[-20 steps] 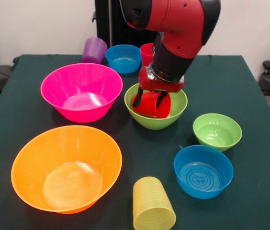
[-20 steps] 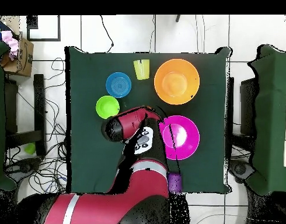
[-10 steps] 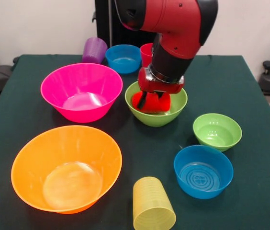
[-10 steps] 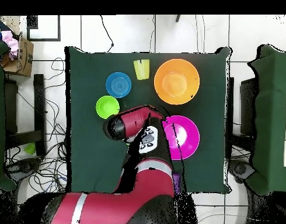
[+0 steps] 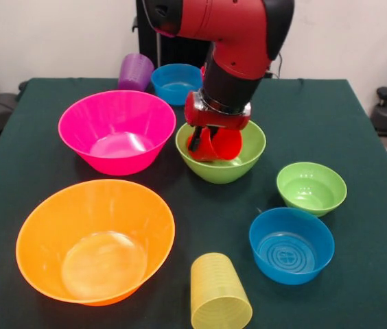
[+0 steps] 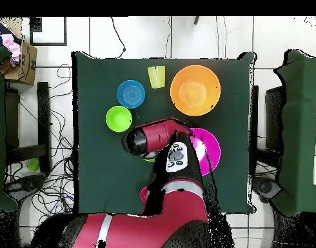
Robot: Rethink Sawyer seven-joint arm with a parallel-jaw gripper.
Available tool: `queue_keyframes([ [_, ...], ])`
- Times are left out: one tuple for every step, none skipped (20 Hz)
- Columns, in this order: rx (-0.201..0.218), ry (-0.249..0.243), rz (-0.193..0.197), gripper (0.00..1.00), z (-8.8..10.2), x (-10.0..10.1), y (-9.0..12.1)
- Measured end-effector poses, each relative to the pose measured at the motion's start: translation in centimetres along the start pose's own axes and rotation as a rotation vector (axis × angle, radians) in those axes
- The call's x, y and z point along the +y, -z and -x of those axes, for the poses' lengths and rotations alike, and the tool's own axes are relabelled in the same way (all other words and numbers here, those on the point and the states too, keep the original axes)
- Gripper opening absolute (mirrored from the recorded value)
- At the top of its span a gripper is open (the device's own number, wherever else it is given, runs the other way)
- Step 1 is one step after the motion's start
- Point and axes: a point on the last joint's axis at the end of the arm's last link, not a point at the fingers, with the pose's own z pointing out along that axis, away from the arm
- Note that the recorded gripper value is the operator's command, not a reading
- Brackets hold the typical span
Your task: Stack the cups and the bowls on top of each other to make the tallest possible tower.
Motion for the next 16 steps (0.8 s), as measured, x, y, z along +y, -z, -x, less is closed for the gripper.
queue_keyframes([
  [0.000, -0.002, 0.002, 0.00, 0.0, -0.1, 0.0],
  [0.001, -0.005, 0.006, 0.00, 0.0, -0.1, 0.0],
  [0.001, -0.006, 0.010, 0.00, -0.1, -0.1, 0.0],
  [0.002, -0.010, 0.016, 0.00, -0.1, -0.1, 0.0],
  [0.003, -0.013, 0.022, 0.00, -0.1, -0.1, 0.0],
  [0.005, -0.022, 0.037, 0.00, -0.2, 0.0, 0.2],
  [0.006, -0.029, 0.048, 0.00, -0.2, 0.1, 0.3],
  [0.011, -0.046, 0.076, 0.00, -0.3, 0.3, 0.5],
  [0.017, -0.070, 0.113, 0.00, -0.5, 0.5, 1.0],
  [0.023, -0.088, 0.141, 0.00, -0.7, 0.7, 1.5],
  [0.027, -0.099, 0.158, 0.00, -0.8, 0.8, 1.9],
  [0.044, -0.126, 0.198, 0.00, -1.1, 1.0, 3.0],
  [0.056, -0.137, 0.215, 0.00, -1.3, 1.0, 3.6],
  [0.069, -0.147, 0.231, 0.00, -1.5, 1.0, 4.4],
  [0.084, -0.156, 0.245, 0.00, -1.6, 1.1, 5.1],
  [0.107, -0.166, 0.262, 0.00, -1.9, 1.1, 6.2],
])
